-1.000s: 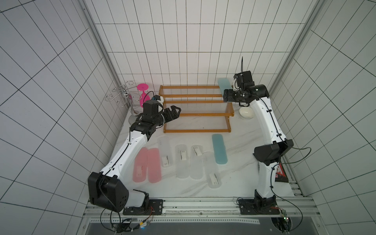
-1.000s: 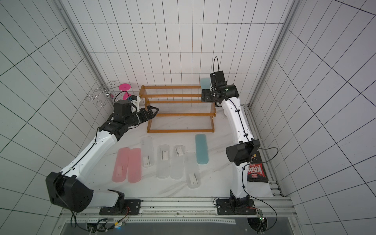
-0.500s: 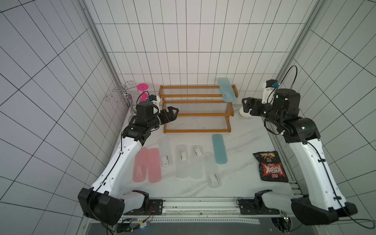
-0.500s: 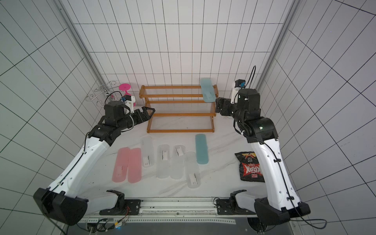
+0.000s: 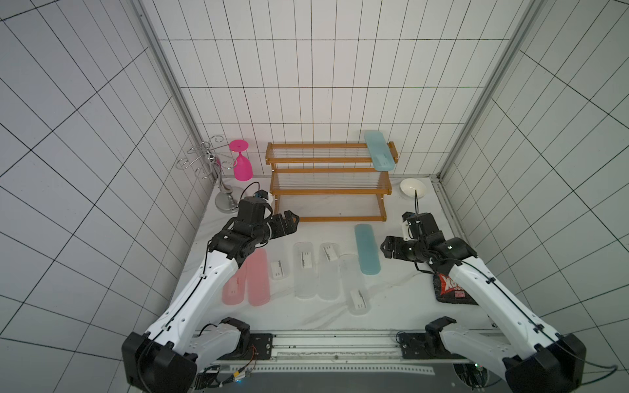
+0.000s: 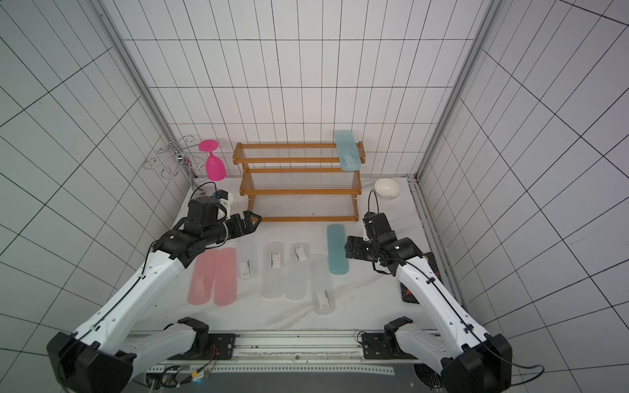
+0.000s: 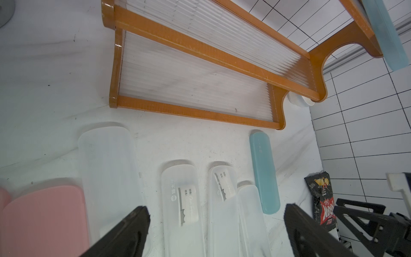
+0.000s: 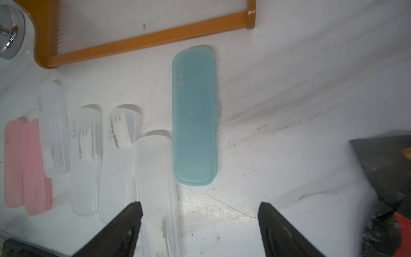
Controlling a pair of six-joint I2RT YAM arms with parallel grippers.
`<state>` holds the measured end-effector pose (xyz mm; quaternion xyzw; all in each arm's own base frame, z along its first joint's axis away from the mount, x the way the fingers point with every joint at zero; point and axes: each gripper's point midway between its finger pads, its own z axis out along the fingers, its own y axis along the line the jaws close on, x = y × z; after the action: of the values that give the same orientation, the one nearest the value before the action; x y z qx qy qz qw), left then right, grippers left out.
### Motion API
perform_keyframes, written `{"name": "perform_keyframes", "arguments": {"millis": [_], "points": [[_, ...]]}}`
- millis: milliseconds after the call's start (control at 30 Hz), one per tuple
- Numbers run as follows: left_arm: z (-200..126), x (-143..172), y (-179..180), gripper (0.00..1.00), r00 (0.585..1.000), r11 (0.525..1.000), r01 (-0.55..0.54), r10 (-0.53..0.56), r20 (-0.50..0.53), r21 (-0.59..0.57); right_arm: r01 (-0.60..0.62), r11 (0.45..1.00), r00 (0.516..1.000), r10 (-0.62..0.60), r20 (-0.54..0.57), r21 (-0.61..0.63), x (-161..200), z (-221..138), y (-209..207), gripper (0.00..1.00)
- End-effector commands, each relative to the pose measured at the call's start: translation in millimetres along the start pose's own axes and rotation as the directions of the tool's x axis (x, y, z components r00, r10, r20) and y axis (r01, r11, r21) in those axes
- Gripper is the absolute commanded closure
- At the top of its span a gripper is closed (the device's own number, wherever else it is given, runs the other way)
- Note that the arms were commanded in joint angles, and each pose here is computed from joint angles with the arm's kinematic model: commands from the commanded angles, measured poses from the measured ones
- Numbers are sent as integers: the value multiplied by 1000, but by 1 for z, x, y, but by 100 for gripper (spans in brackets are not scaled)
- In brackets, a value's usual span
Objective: Place the pencil cases on the shelf according to color
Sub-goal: Place the pencil case on the shelf, then pick up the pencil case from the center of the board.
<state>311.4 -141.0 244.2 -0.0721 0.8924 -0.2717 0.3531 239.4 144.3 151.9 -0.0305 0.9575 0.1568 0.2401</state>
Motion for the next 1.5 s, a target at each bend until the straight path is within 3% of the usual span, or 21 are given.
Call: {"name": "perform_keyframes", "arguments": {"millis": [0, 367, 833, 1067, 1300, 1467], "points": [[2, -6, 1, 1, 999, 1000, 24, -24, 33, 0, -26, 999, 1000, 26, -15, -43, 9, 27, 13, 14], [3, -12, -11, 2, 996, 996, 74, -76, 47, 55, -16, 1000, 995, 16, -94, 4, 25, 96, 16, 13], [7, -10, -6, 2, 996, 997, 73, -74, 41, 32, 93, 987, 981, -68, -183, 134, 34, 137, 4, 13], [9, -9, -10, 2, 997, 997, 65, -66, 32, 35, 127, 949, 979, -73, -191, 287, 40, 121, -30, 13], [9, -8, -11, 2, 997, 998, 62, -63, 35, 31, 117, 970, 981, -81, -175, 211, 50, 98, -25, 10], [9, -8, -9, 2, 998, 998, 55, -56, 42, 24, 117, 979, 983, -90, -159, 169, 53, 89, -25, 2]]}}
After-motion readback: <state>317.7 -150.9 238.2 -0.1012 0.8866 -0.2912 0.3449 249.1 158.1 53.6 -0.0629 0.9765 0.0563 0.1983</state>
